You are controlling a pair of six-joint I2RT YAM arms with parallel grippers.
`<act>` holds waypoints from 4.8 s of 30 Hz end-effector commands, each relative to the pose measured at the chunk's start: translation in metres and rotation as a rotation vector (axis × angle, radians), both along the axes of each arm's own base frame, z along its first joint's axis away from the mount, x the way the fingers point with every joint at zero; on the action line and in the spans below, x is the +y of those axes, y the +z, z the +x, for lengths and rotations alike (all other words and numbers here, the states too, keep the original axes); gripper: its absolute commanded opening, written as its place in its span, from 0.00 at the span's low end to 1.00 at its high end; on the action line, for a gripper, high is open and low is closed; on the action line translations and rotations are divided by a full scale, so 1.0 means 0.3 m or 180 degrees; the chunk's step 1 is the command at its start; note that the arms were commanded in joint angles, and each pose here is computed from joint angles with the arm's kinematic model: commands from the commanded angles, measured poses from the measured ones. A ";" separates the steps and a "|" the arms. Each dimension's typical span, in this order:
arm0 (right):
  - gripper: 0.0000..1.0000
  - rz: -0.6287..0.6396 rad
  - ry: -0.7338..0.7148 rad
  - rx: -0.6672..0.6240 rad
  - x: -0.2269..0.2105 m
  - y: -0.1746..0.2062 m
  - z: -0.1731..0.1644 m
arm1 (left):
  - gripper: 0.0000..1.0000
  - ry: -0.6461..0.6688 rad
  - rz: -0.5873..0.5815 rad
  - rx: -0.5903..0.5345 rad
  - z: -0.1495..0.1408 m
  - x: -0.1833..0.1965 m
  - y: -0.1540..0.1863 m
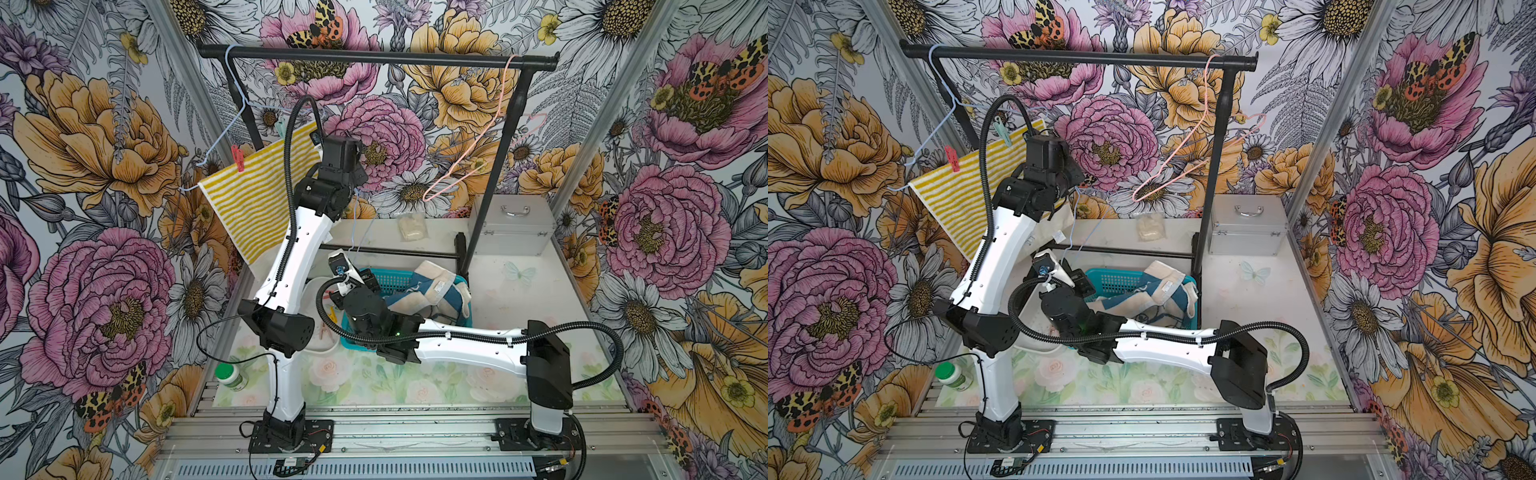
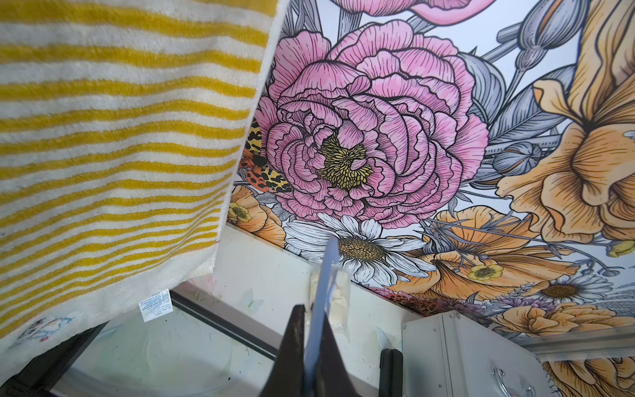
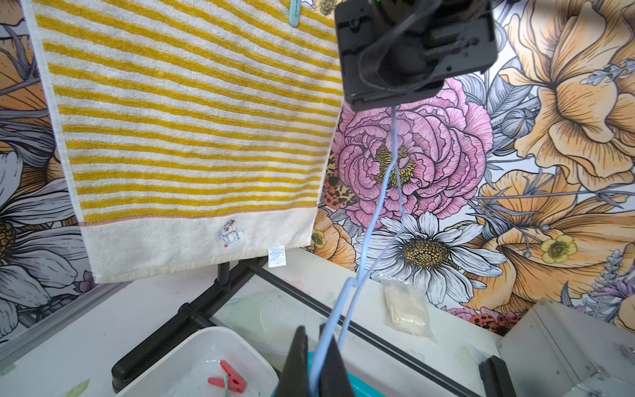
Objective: Remove the clothespins securing towels to the hanger
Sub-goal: Place the hanger at the clothesline.
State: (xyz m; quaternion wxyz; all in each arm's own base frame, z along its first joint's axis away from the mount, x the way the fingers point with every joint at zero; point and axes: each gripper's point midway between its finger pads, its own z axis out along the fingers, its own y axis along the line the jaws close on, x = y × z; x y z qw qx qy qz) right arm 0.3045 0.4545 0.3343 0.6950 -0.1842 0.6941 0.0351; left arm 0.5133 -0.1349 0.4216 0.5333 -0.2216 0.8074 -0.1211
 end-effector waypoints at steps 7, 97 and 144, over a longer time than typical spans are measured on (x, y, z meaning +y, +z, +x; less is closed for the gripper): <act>0.00 0.0532 -0.0346 -0.0187 -0.229 0.178 -0.045 | 0.62 -0.0471 -0.0350 -0.0281 -0.054 -0.066 0.148; 0.00 0.1539 -0.0690 -0.0610 -0.695 0.875 -0.313 | 0.99 -0.1500 -0.0505 -0.0476 -0.435 0.008 -0.002; 0.80 0.0793 -0.0488 -0.0050 -0.742 0.542 -0.275 | 0.99 -0.2091 -0.0212 -0.0960 -0.526 -0.138 0.202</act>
